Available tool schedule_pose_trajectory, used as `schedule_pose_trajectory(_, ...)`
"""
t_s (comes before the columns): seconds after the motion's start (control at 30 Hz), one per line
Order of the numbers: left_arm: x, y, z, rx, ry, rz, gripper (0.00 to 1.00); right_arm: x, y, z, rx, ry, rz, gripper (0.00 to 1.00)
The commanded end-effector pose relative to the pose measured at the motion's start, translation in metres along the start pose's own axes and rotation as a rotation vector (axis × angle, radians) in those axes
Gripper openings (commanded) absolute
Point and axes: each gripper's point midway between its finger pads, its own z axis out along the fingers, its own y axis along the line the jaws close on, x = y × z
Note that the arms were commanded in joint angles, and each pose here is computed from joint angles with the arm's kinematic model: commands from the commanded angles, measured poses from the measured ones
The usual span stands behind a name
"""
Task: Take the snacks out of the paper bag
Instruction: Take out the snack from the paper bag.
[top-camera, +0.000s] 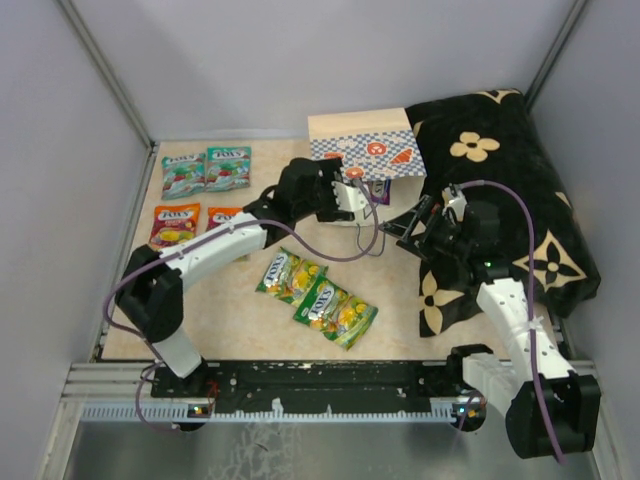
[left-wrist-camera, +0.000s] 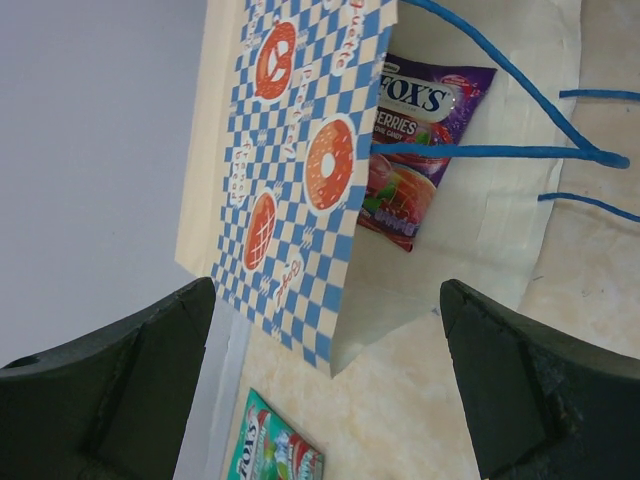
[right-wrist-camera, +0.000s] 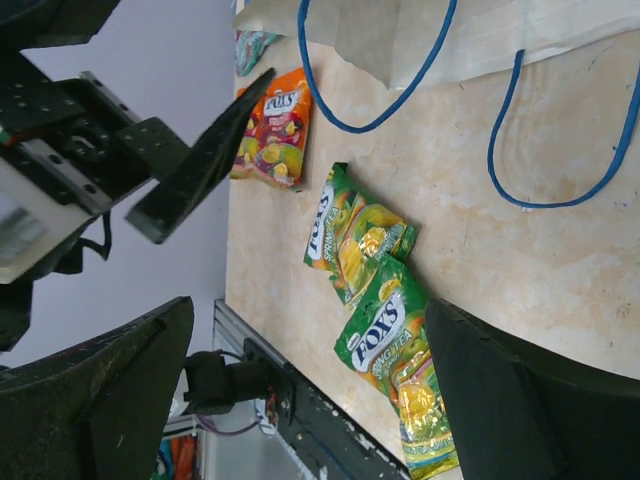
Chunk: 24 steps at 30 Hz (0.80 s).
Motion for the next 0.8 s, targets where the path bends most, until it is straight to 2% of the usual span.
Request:
schedule_pose_trajectory(0.0,-0.019,-0.001,0.023,-0.030,-0.076,0.147,1.00,-0.009,0.011,-0.006,-0.045,-0.031,-0.027,0.99)
schedule_pose_trajectory(0.13,-0.029,-0.013,0.041,-0.021,-0.111,0.208,1.00,-0.012,0.012,-0.007,-0.046,-0.040,-0.027,0.99)
schedule_pose_trajectory(0.3,-0.056,-0.015,0.056,-0.027,-0.205,0.194,1.00,-0.013,0.011,-0.010,-0.045,-0.047,-0.021,0.99)
schedule_pose_trajectory(0.57,-0.096,0.000,0.065,-0.008,-0.375,0.079,0.98,-0.016,0.009,-0.012,-0.041,-0.056,-0.017,0.99)
schedule_pose_trajectory(0.67,-0.106,0.010,0.063,0.062,-0.458,-0.028,0.87,-0.016,0.009,-0.012,-0.040,-0.057,-0.019,0.99)
schedule_pose_trajectory(0.77,-0.105,0.011,0.064,0.141,-0.494,-0.082,0.66,-0.017,0.007,-0.012,-0.039,-0.061,-0.018,0.99)
